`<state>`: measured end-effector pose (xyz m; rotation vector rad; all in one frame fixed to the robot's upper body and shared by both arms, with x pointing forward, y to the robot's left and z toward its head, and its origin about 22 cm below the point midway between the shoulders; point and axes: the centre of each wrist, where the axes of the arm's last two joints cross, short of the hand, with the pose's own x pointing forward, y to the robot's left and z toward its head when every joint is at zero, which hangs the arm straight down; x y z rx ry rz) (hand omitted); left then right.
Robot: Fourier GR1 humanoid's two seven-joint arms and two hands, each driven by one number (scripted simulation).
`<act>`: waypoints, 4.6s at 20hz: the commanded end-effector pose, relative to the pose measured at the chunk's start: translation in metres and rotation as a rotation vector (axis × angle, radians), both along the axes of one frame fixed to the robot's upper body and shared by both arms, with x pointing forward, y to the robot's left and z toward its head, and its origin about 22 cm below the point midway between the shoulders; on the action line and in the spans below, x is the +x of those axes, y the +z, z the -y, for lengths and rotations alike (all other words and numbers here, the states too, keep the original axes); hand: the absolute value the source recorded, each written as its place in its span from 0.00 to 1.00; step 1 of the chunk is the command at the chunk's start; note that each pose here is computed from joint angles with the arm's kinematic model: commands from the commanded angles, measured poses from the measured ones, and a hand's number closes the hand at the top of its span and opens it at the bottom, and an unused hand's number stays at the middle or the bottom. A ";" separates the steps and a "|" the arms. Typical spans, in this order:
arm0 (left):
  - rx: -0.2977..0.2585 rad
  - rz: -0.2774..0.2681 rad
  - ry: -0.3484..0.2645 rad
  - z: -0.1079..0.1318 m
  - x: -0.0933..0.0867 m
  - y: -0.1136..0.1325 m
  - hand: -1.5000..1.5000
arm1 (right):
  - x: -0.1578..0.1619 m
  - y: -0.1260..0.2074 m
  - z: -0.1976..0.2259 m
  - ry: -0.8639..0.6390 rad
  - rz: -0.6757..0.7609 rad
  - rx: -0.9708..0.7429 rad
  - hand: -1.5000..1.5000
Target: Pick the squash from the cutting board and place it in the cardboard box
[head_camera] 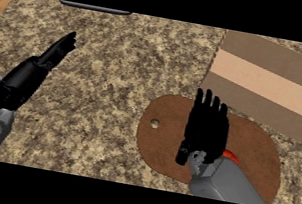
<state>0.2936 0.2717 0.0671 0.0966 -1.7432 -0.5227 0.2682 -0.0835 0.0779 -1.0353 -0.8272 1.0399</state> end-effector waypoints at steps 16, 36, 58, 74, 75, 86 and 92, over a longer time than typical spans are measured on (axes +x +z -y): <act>0.003 0.004 -0.003 0.001 -0.004 -0.001 0.50 | 0.014 -0.042 0.021 -0.211 -0.113 -0.110 0.00; -0.005 0.028 -0.080 0.022 0.002 0.007 0.50 | -0.037 -0.034 -0.042 0.934 0.000 0.108 1.00; 0.002 0.010 0.002 0.007 -0.006 -0.001 0.50 | -0.010 0.102 0.078 0.818 0.606 0.456 1.00; 0.010 0.017 -0.026 0.004 0.001 0.006 0.50 | 0.119 0.144 0.191 0.532 0.539 0.280 1.00; 0.008 0.015 -0.015 0.001 -0.006 -0.002 0.50 | 0.119 0.121 0.201 0.529 0.477 0.219 1.00; 0.007 0.004 -0.030 0.008 0.001 -0.015 0.50 | 0.150 0.090 0.260 0.531 0.054 0.100 1.00; 0.011 0.027 -0.041 0.012 0.001 -0.012 0.50 | 0.164 0.095 0.275 0.638 -0.057 0.229 0.00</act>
